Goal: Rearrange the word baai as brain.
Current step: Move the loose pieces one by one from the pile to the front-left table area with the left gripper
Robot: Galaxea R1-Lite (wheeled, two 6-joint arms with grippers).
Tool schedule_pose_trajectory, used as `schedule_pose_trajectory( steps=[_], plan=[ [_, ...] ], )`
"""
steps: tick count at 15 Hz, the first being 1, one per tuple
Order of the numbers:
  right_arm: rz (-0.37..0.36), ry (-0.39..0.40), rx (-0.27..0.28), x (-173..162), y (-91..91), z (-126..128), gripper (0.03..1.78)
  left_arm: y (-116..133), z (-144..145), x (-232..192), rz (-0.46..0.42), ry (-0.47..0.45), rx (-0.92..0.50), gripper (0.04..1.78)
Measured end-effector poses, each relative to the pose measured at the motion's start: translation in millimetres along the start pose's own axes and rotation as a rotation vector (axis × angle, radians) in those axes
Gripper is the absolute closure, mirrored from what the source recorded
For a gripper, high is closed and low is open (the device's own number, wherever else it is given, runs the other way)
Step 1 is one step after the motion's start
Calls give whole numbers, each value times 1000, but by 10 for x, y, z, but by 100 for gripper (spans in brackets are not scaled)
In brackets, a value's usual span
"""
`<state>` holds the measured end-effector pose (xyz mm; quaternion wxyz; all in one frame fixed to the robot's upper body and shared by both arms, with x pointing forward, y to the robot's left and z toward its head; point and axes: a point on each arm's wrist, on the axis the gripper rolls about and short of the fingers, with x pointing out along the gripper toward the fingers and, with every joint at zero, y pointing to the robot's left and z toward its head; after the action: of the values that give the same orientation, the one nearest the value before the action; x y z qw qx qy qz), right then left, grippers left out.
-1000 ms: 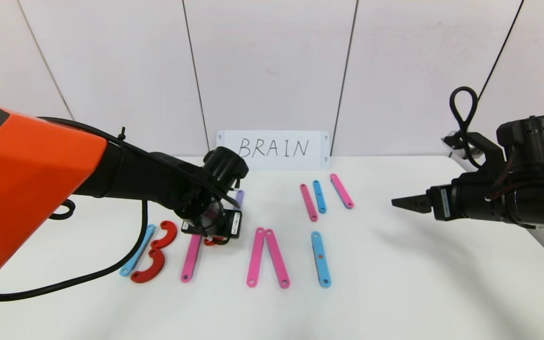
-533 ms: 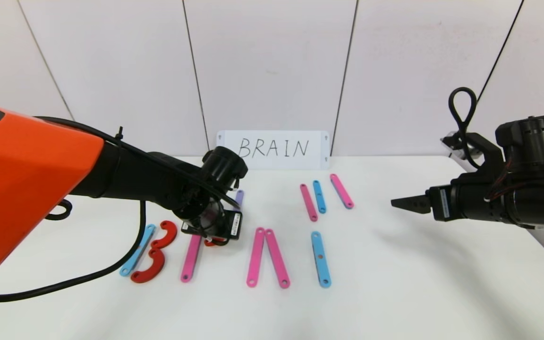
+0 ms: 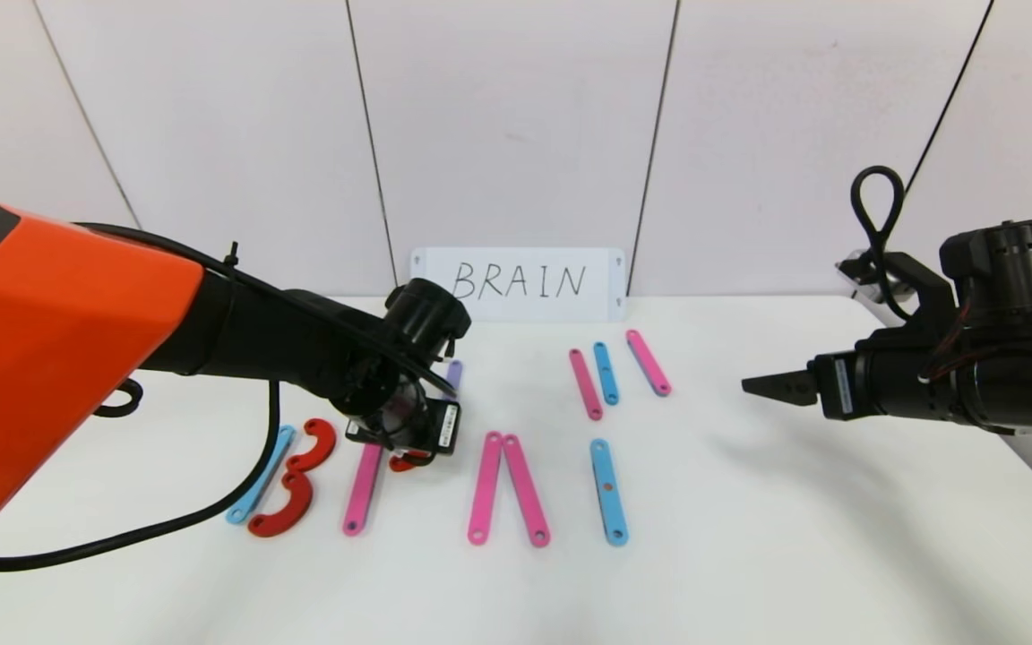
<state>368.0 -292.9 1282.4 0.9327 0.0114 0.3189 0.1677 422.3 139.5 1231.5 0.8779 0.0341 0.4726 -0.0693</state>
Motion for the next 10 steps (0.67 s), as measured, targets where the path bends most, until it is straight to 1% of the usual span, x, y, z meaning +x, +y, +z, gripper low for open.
schedule_pose_trajectory(
  steps=[3,4,5,6,8,10],
  plan=[
    [1,1,0,1,2,-3,7,-9,14,-2,-5,-9,-2,59],
    [2,3,0,3,6,-7,7,-20,28,-6,-12,-22,-3,44],
    [3,3,-1,3,10,-7,7,-27,34,-7,-16,-29,-3,32],
    [4,4,-2,4,12,-8,7,-28,36,-9,-16,-31,2,23],
    [4,3,-2,5,14,-8,7,-34,61,-18,-17,-49,15,10],
    [5,3,-2,5,15,-8,7,-38,126,-29,-21,-77,9,8]
  ],
)
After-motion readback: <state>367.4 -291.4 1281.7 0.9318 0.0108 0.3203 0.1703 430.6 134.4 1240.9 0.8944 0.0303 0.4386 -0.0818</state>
